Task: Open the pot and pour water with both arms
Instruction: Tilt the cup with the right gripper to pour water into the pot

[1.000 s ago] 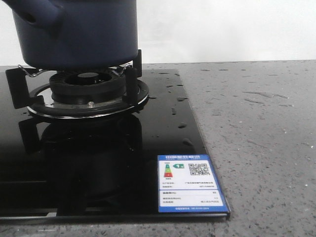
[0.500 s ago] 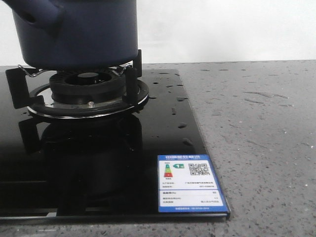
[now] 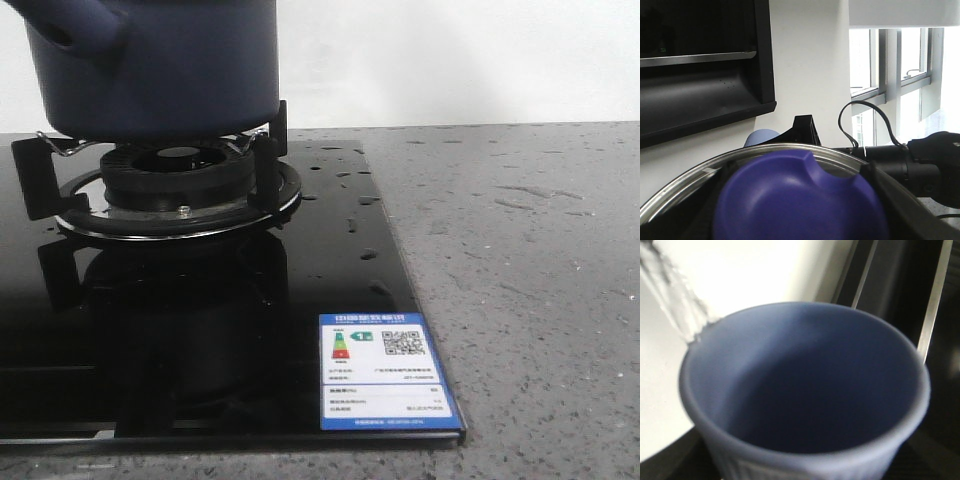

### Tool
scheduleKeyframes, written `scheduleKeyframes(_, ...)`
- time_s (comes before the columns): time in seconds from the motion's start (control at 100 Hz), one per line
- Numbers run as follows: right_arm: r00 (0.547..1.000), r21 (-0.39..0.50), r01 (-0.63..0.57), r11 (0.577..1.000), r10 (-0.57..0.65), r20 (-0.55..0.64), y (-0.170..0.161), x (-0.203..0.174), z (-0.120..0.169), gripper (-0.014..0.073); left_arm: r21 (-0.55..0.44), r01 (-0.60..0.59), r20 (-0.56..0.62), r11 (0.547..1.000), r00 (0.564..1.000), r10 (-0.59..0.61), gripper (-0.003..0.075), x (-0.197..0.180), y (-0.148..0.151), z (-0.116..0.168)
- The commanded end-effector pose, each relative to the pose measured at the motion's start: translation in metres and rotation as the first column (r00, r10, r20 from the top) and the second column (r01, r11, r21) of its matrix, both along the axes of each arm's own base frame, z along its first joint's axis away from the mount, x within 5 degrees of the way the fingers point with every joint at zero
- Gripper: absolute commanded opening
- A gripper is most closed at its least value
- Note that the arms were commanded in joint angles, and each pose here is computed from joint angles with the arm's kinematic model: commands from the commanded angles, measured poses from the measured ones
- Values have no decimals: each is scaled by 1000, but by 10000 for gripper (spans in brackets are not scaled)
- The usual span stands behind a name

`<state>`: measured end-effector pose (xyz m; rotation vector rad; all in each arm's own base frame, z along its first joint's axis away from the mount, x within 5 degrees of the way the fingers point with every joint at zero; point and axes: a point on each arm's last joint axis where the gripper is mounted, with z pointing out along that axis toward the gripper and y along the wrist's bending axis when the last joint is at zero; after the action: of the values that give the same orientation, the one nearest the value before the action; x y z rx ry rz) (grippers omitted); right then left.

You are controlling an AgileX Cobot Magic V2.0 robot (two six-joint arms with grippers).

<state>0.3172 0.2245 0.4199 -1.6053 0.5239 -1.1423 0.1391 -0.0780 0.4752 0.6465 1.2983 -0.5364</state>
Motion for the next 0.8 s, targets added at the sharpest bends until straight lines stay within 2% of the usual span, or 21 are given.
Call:
scheduleKeyframes(0.0, 993, 11, 42, 999, -43, 110, -11, -10, 31, 203, -84, -5, 28, 996, 1000, 7, 187, -7, 3, 15)
scheduleKeyframes(0.09, 994, 12, 27, 1000, -28, 103, -10, -11, 31, 203, -84, -5, 28, 996, 1000, 7, 187, -7, 3, 15)
scheduleKeyframes(0.13, 997, 45, 17, 999, -21, 79, -10, -11, 30, 203, -83, -5, 28, 997, 1000, 8, 187, -7, 3, 15)
scheduleKeyframes(0.19, 1000, 157, 10, 988, -11, 3, -9, -11, 29, 203, -83, -5, 28, 997, 1000, 8, 187, -7, 3, 15)
scheduleKeyframes(0.24, 997, 286, 20, 958, 4, -83, -10, -11, 28, 203, -83, -5, 28, 997, 1000, 8, 187, -7, 3, 15)
scheduleKeyframes(0.25, 993, 334, 29, 942, 10, -114, -10, -11, 28, 203, -83, -5, 28, 997, 1000, 8, 187, -7, 3, 15)
scheduleKeyframes(0.26, 993, 342, 30, 939, 12, -121, -10, -11, 28, 203, -83, -5, 28, 997, 1000, 8, 187, -7, 3, 15)
scheduleKeyframes(0.31, 978, 465, 70, 882, 30, -205, -11, -10, 27, 203, -83, -5, 28, 997, 1000, 8, 187, -7, 3, 15)
scheduleKeyframes(0.37, 951, 596, 141, 790, 58, -303, -13, -9, 25, 203, -82, -6, 24, 997, 1000, 8, 187, -7, 3, 14)
scheduleKeyframes(0.44, 921, 679, 252, 689, 45, -387, -17, -9, 23, 203, -82, -6, 20, 997, 1000, 8, 187, -6, 3, 13)
scheduleKeyframes(0.52, 880, 721, 403, 564, -22, -475, -28, -9, 20, 203, -79, -7, 9, 997, 1000, 8, 187, -5, 3, 9)
scheduleKeyframes(0.65, 767, 726, 629, 277, -69, -638, -55, -9, 13, 203, -75, -9, -16, 997, 1000, 8, 187, -2, 2, 2)
scheduleKeyframes(0.72, 726, 710, 679, 188, -21, -688, -69, -10, 10, 202, -71, -10, -35, 997, 999, 8, 187, 0, 2, -4)
scheduleKeyframes(0.79, 718, 720, 680, 138, 73, -692, -82, -15, 5, 202, -68, -11, -49, 998, 999, 8, 187, 2, 2, -9)
